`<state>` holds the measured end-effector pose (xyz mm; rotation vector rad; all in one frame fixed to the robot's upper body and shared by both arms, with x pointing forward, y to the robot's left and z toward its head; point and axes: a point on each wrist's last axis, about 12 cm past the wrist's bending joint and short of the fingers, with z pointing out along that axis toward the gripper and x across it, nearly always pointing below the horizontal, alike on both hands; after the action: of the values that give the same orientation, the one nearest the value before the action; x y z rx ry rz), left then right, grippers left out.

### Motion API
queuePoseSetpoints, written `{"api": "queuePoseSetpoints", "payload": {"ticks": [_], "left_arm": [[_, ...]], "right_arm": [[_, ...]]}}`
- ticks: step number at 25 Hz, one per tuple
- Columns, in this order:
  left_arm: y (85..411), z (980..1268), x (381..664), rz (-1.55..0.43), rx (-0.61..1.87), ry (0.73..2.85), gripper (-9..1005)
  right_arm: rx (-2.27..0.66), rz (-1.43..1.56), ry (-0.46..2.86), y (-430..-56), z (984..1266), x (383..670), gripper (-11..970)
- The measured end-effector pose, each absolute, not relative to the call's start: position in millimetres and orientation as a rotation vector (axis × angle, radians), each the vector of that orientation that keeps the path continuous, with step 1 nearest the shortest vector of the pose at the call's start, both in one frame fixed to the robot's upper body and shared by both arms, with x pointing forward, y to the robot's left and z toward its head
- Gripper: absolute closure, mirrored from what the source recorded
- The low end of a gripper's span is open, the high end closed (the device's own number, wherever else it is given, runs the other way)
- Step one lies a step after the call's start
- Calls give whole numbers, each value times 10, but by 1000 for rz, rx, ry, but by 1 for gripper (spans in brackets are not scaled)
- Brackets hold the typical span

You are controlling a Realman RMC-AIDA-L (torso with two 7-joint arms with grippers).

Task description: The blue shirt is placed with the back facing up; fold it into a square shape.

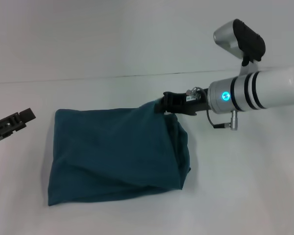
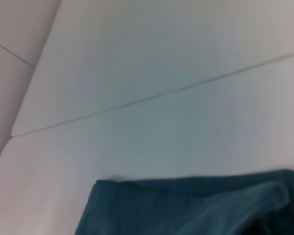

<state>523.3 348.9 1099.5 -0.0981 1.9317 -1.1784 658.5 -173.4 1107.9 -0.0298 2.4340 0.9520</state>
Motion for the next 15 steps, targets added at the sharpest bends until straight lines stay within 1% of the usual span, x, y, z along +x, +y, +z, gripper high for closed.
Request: {"api": "queuePoseSetpoints", "payload": {"ticks": [8, 15], "left_arm": [[3501, 11006, 5240, -1176, -99, 1930, 328], [3498, 11018, 5255, -1176, -95, 1928, 327]], "right_arm": [[-92, 906, 2373, -1702, 11248, 6700, 923], [-113, 780, 2359, -1699, 11225, 6762, 923]]}}
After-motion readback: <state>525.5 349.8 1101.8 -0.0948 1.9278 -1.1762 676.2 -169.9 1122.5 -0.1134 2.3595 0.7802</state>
